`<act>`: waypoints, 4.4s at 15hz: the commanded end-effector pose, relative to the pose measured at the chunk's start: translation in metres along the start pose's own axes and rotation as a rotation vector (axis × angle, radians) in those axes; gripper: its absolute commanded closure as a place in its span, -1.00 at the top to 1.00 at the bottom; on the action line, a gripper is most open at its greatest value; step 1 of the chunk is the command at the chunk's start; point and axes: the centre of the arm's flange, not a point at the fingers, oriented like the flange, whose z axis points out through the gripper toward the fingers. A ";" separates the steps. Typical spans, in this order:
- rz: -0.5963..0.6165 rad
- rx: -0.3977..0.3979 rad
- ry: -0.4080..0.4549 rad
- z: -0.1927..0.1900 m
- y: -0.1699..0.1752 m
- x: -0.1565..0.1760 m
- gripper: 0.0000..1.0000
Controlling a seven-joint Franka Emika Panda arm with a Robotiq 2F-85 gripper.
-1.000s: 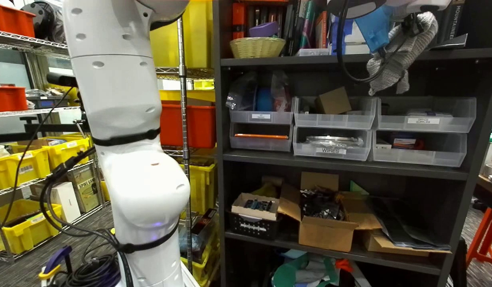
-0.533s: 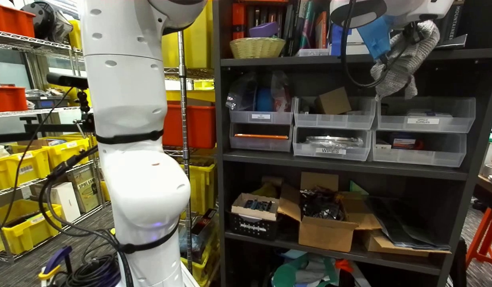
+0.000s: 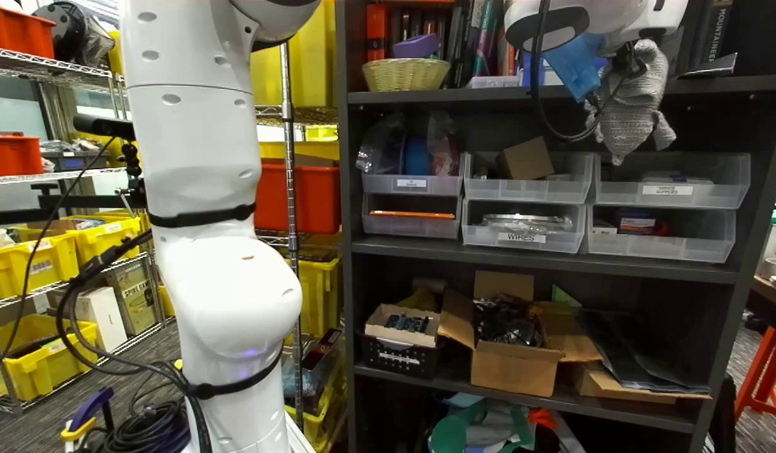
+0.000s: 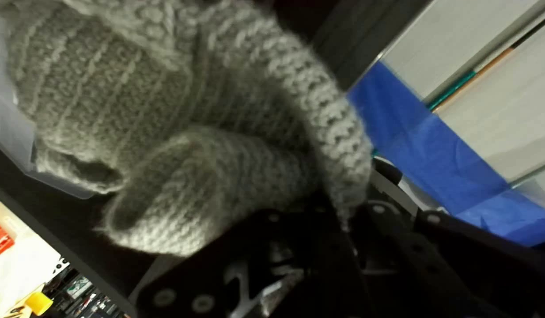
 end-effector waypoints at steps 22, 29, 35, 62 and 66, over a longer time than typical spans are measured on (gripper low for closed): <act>-0.321 0.072 -0.152 -0.061 -0.015 -0.118 -0.95; -0.418 0.109 -0.214 -0.071 -0.023 -0.159 -0.95; -0.464 0.139 -0.253 -0.083 -0.018 -0.177 -0.95; -0.077 -0.005 0.228 -0.082 -0.042 0.012 -0.95; -0.014 -0.065 0.267 -0.055 -0.032 0.036 -0.95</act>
